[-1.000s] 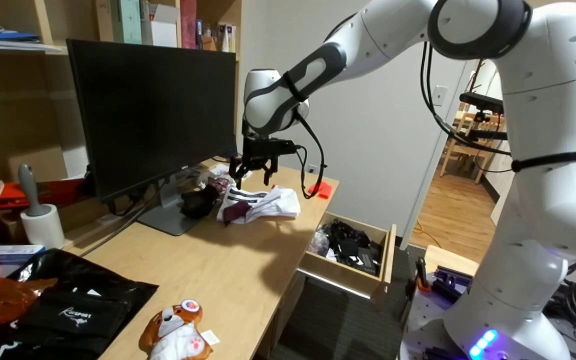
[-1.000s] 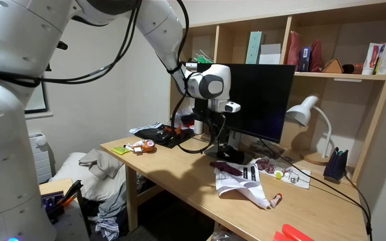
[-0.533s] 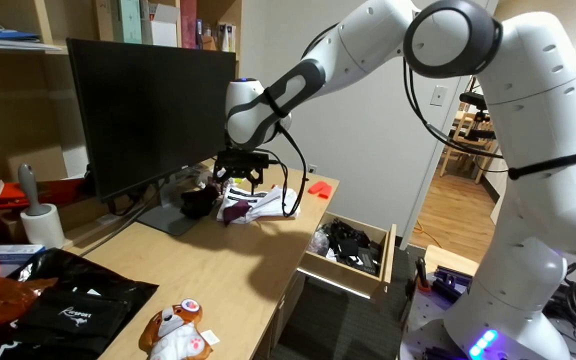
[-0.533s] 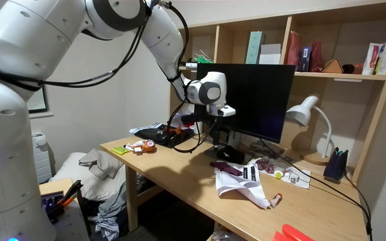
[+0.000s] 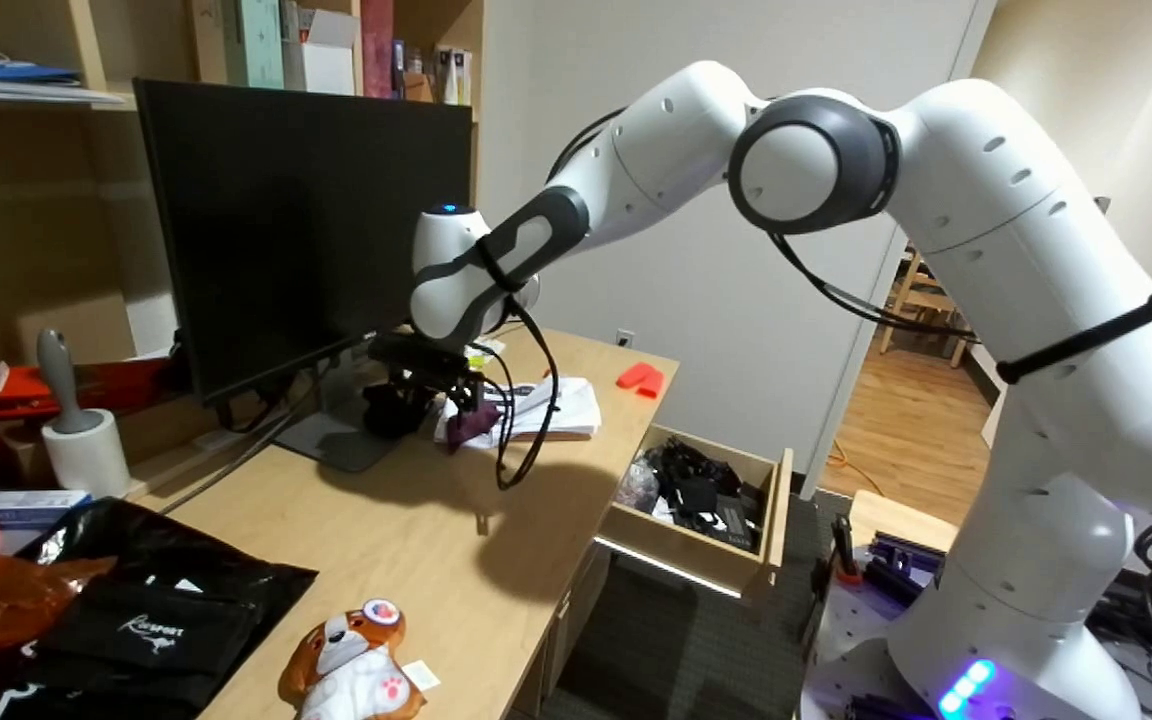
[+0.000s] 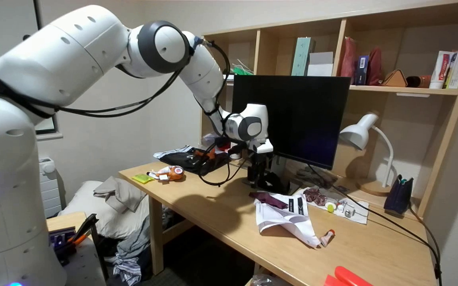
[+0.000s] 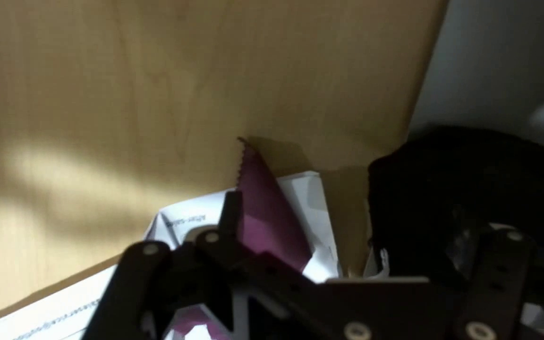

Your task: Pick up the black object and put it in the open drawer.

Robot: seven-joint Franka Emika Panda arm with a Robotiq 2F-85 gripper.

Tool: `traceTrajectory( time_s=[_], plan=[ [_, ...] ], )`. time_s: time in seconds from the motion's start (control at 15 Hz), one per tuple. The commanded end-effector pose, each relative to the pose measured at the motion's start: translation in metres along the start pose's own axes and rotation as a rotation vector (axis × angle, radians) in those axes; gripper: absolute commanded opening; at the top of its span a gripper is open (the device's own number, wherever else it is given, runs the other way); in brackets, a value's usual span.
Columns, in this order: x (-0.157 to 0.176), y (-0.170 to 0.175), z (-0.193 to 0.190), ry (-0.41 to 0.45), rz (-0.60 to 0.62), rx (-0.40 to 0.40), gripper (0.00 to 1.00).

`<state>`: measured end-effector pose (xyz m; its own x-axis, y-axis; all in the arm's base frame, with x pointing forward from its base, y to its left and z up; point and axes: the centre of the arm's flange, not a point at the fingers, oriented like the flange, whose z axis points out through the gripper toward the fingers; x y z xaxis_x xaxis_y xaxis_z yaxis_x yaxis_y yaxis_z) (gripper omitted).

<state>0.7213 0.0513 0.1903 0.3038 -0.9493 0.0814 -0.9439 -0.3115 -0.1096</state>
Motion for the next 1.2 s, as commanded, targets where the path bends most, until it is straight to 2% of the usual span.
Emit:
traceTrajectory(
  time_s=[0.0,0.33,0.6,0.67,0.73,1.13],
  plan=[
    [0.002,-0.023,0.011,0.014,0.171,0.091,1.0],
    [0.009,-0.037,0.015,0.067,0.233,0.241,1.0],
    [0.013,-0.04,0.017,0.087,0.222,0.248,1.0],
    [0.013,-0.04,0.018,0.092,0.228,0.252,0.75],
    [0.014,-0.039,0.018,0.087,0.216,0.236,0.74],
    [0.012,-0.04,0.017,0.076,0.214,0.226,0.34]
  ],
)
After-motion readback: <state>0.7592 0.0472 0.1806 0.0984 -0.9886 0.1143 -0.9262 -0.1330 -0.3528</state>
